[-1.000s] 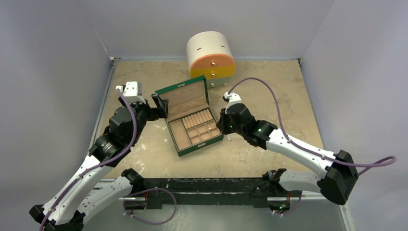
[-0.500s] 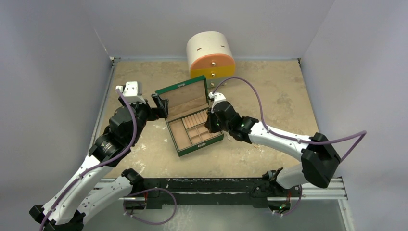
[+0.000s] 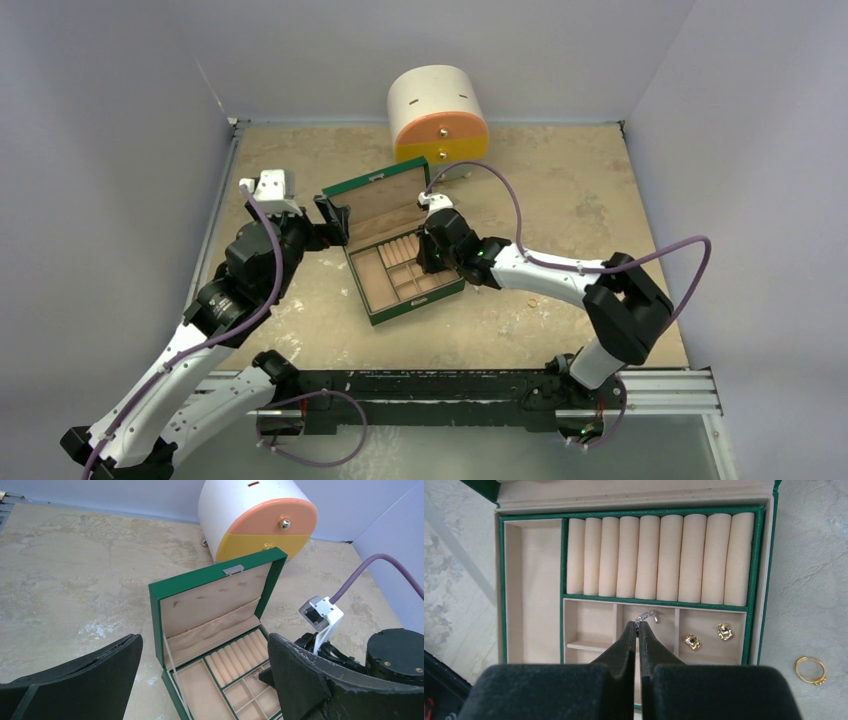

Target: Organize the mixed jewelry

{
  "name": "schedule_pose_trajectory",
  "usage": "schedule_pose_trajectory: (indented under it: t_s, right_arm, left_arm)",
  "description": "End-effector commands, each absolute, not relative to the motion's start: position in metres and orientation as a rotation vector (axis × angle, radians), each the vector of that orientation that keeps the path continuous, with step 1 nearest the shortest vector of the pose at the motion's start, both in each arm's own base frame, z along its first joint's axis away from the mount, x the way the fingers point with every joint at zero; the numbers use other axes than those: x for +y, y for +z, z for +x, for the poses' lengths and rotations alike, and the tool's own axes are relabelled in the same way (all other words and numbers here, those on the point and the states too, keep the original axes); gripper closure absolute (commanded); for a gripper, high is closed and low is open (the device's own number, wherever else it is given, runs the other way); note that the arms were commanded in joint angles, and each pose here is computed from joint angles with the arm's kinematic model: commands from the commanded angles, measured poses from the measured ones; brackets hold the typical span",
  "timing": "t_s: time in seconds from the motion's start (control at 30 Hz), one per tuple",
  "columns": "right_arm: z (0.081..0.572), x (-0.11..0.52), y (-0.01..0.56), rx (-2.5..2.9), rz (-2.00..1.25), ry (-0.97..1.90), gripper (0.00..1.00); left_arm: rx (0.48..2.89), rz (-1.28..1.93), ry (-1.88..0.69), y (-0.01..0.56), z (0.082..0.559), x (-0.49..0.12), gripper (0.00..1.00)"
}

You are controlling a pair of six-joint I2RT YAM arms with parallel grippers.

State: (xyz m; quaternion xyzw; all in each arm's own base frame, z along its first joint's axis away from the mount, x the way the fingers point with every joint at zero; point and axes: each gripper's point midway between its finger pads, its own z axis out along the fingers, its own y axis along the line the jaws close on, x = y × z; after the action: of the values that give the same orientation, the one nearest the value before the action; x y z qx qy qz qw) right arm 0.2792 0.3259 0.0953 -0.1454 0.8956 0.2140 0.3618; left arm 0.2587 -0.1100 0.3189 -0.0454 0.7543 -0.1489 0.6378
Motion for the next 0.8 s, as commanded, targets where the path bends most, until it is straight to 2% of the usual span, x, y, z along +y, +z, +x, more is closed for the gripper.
schedule_pose_trajectory:
  t_s: [0.0,0.1,0.23,0.3,0.77]
  right_arm:
    - [0.288,0.342,0.113,2.236,-0.374,0.61,1.0]
    - [0.286,0.339,0.106,2.249,-0.373,0.605,1.0]
    - [0.284,0.335,0.101,2.257,-0.359,0.595,0.85]
    - [0.283,0.332,0.102,2.255,-0.354,0.59,0.83]
    - [0.271,0.295,0.122,2.223,-0.264,0.529,0.8]
  left_arm:
    - [1.666,-0.133,-0.365,0.335,0.26,-0.107,0.04]
    - [1.666,-0.134,-0.365,0.335,0.26,-0.107,0.04]
    - [1.667,-0.134,-0.363,0.334,0.26,-0.107,0.04]
    - [1.668,-0.134,-0.362,0.334,0.26,-0.107,0.04]
    - [1.677,-0.136,-0.351,0.331,0.262,-0.108,0.04]
